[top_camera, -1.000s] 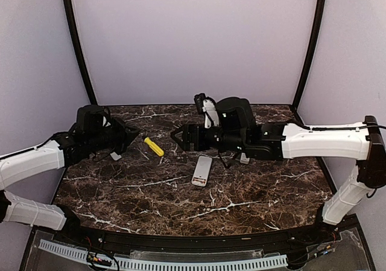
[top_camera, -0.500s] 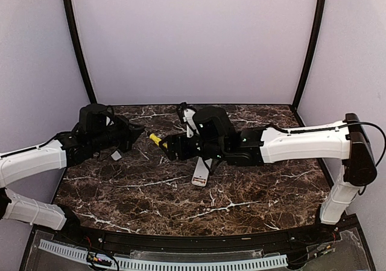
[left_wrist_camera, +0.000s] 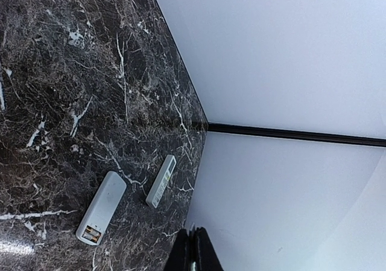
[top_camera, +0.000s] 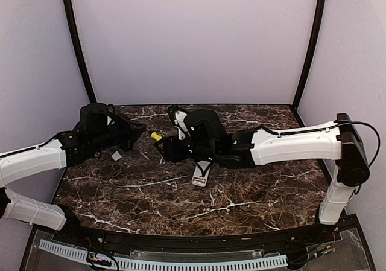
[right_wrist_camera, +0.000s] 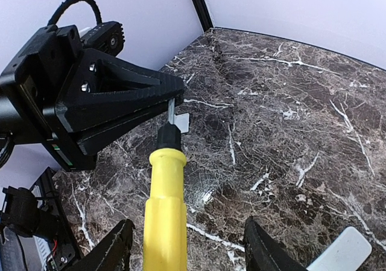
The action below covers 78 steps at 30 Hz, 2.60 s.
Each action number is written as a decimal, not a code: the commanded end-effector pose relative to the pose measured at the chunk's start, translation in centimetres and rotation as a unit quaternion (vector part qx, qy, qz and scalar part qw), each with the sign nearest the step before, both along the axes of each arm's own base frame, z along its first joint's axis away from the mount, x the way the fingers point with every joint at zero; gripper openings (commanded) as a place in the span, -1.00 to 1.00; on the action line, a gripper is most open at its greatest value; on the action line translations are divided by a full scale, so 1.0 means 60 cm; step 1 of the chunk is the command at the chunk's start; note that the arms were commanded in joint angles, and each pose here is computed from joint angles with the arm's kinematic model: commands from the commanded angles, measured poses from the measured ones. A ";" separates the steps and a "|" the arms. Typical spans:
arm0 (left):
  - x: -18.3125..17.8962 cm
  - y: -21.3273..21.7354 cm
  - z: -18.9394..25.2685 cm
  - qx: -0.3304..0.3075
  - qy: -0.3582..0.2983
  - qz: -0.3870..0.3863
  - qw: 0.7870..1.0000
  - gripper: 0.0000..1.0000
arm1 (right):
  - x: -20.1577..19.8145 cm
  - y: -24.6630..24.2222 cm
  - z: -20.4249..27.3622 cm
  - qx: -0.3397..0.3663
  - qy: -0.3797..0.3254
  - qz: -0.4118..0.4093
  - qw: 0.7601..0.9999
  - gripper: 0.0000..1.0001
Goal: Unload the batteries from the remote control
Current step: Pass from the left arm to the right, then move the remote control without the battery cover to the center of the board.
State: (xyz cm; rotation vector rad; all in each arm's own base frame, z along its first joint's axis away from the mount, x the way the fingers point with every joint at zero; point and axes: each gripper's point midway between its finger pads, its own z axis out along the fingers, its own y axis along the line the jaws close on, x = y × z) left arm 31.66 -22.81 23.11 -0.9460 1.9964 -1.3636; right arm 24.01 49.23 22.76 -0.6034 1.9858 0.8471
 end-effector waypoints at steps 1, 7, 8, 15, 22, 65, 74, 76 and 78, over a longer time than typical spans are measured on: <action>0.003 -0.005 0.035 -0.020 -0.019 0.004 1.000 -1.00 | -0.001 0.024 0.018 0.022 -0.010 0.006 1.000 0.17; 0.005 -0.009 0.033 -0.019 -0.017 0.002 1.000 -1.00 | -0.001 0.028 0.023 0.029 -0.013 0.008 0.999 0.08; 0.004 -0.009 0.032 -0.019 -0.017 0.002 1.000 -1.00 | -0.001 0.028 0.024 0.030 -0.013 0.008 0.999 0.08; 0.004 -0.009 0.032 -0.020 -0.016 0.003 1.000 -1.00 | -0.002 0.024 0.037 0.044 -0.019 0.006 0.999 0.00; 0.004 -0.009 0.032 -0.022 -0.015 0.003 1.000 -1.00 | -0.002 0.025 0.038 0.047 -0.020 0.008 0.999 -0.38; 0.006 -0.217 -0.198 0.417 -0.012 -0.314 0.853 0.67 | 0.107 -0.381 -0.045 -0.029 0.097 -0.301 0.948 -1.00; 0.008 -0.277 -0.245 0.461 -0.022 -0.352 0.814 0.79 | 0.108 -0.392 -0.045 -0.025 0.095 -0.311 0.945 -1.00; 0.008 -0.286 -0.253 0.467 -0.025 -0.359 0.808 0.84 | 0.107 -0.392 -0.046 -0.025 0.097 -0.311 0.945 -1.00; 0.008 -0.290 -0.264 0.473 -0.024 -0.365 0.802 0.86 | 0.107 -0.393 -0.048 -0.025 0.098 -0.312 0.945 -1.00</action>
